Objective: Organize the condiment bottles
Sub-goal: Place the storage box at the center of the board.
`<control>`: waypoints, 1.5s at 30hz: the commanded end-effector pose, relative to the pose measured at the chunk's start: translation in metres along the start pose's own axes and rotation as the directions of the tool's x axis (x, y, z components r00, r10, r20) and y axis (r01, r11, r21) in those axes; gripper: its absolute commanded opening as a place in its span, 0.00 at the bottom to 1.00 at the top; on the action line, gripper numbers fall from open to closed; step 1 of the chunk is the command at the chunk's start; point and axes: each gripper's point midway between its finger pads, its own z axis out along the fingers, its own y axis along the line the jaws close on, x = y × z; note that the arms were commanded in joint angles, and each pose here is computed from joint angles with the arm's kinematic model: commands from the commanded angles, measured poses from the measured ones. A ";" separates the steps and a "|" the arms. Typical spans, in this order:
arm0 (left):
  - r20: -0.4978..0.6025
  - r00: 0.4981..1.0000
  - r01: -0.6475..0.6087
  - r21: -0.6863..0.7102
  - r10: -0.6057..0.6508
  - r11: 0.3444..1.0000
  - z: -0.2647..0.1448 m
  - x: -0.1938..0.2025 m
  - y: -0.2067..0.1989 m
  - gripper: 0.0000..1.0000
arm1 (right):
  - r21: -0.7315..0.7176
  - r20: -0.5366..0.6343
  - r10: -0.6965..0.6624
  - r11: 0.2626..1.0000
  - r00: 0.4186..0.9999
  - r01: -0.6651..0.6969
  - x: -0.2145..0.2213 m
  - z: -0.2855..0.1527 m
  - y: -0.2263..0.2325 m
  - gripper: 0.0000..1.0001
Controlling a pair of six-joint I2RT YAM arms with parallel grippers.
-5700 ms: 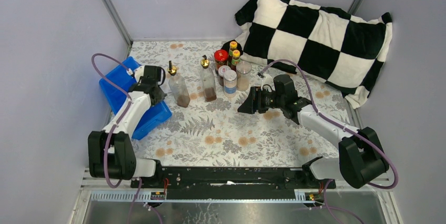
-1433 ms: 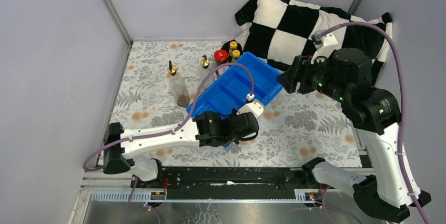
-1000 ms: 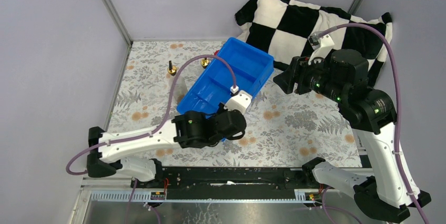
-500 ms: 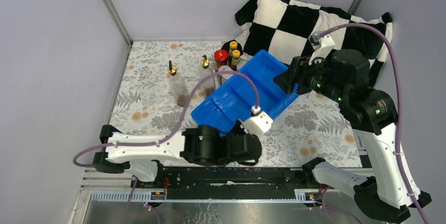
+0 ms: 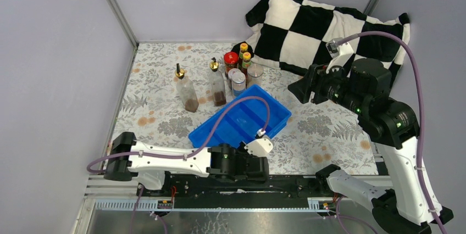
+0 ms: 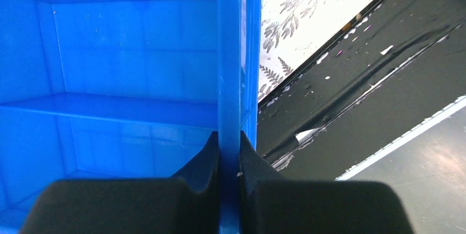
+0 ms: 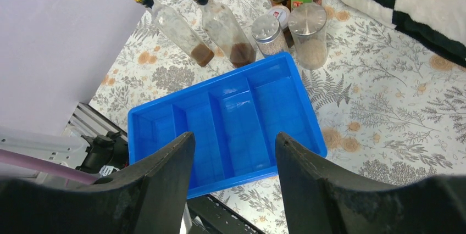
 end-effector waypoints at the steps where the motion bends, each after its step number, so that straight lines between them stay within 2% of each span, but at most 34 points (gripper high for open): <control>1: 0.055 0.997 0.048 0.003 -0.048 0.999 0.021 -0.007 -0.013 0.00 | -0.032 0.002 -0.006 0.999 1.000 0.006 0.004 0.004 0.004 0.63; 5: 0.035 0.998 0.060 0.004 -0.060 0.998 0.041 0.003 -0.016 0.00 | -0.034 -0.007 -0.004 0.999 1.000 0.004 0.011 0.008 0.002 0.63; 13: 0.011 0.989 0.147 0.136 -0.149 0.980 0.077 0.006 -0.003 0.00 | -0.040 -0.032 -0.001 0.999 0.999 0.000 0.026 0.016 -0.002 0.63; 21: -0.087 0.981 0.182 0.155 -0.170 0.971 0.093 0.020 0.013 0.00 | -0.053 -0.055 0.002 0.999 0.999 -0.005 0.035 0.026 -0.004 0.63; 22: -0.105 0.981 0.178 0.158 -0.163 0.971 0.092 0.023 0.011 0.02 | -0.055 -0.061 0.003 0.998 0.998 -0.007 0.037 0.028 -0.004 0.63; 25: -0.147 0.980 0.157 0.138 -0.136 0.978 0.089 0.034 0.006 0.36 | -0.056 -0.073 0.005 0.998 0.997 -0.010 0.042 0.033 -0.006 0.64; 29: -0.164 0.981 0.121 0.101 -0.103 0.988 0.084 0.042 -0.001 0.50 | -0.045 -0.113 0.010 0.999 0.994 -0.015 0.056 0.042 -0.012 0.67; 33: -0.152 0.985 0.096 0.056 -0.087 0.994 0.077 0.040 -0.003 0.53 | 0.019 -0.159 0.016 1.000 0.987 -0.014 0.078 0.058 -0.030 0.68; 38: -0.084 0.992 0.089 -0.033 -0.091 0.996 0.047 0.014 0.003 0.53 | 0.177 -0.222 0.021 0.984 0.975 0.019 0.111 0.087 -0.073 0.67; 45: 0.012 0.981 0.193 -0.131 -0.193 0.972 0.002 -0.010 0.032 0.54 | 0.284 -0.281 0.032 0.958 0.959 0.051 0.131 0.130 -0.105 0.65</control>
